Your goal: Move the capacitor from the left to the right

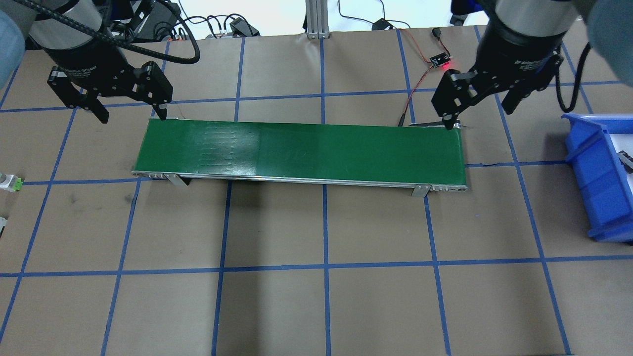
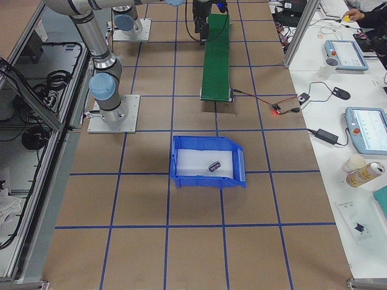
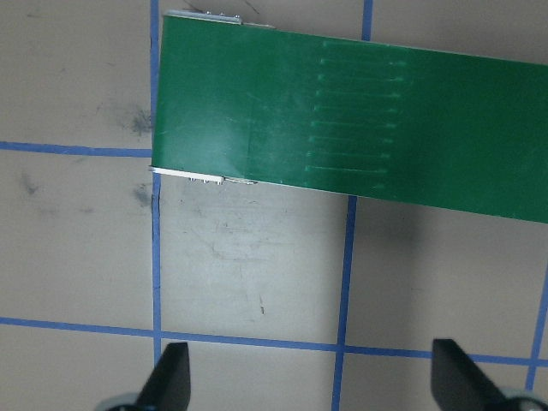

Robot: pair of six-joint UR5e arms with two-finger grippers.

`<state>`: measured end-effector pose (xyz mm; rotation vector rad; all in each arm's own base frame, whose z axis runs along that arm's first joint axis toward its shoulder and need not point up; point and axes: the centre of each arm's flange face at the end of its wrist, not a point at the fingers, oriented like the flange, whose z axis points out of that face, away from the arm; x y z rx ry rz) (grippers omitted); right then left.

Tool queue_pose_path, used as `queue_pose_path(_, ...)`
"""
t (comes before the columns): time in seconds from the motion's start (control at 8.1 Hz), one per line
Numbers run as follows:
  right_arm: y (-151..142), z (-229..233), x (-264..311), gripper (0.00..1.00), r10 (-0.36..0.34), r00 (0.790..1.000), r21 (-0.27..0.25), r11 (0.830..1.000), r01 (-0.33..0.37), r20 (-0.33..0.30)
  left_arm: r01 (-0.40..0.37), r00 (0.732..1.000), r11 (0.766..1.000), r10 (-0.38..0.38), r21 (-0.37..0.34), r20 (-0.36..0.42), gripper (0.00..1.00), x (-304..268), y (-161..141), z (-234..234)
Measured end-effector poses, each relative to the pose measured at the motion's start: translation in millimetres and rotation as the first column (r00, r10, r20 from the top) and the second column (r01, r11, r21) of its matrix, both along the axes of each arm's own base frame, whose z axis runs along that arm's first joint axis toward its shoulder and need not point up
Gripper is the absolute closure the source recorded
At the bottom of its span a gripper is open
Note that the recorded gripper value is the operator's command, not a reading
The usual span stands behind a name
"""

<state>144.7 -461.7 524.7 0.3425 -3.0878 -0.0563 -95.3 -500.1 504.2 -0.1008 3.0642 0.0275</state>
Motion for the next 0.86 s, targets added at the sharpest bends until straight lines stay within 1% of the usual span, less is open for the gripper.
queue_pose_path(0.25, 9, -4, 36, 0.0, -0.01, 1.0, -0.003, 1.0, 0.01, -0.008, 0.0, 1.0, 1.0, 0.0, 0.001, 0.0, 0.0, 0, 0, 0)
queue_pose_path(0.86, 9, -3, 42, 0.0, -0.002, 1.0, -0.014, 1.0, 0.002, -0.018, 0.005, 1.0, 1.0, -0.005, -0.001, 0.0, 0.0, 0, 0, 1)
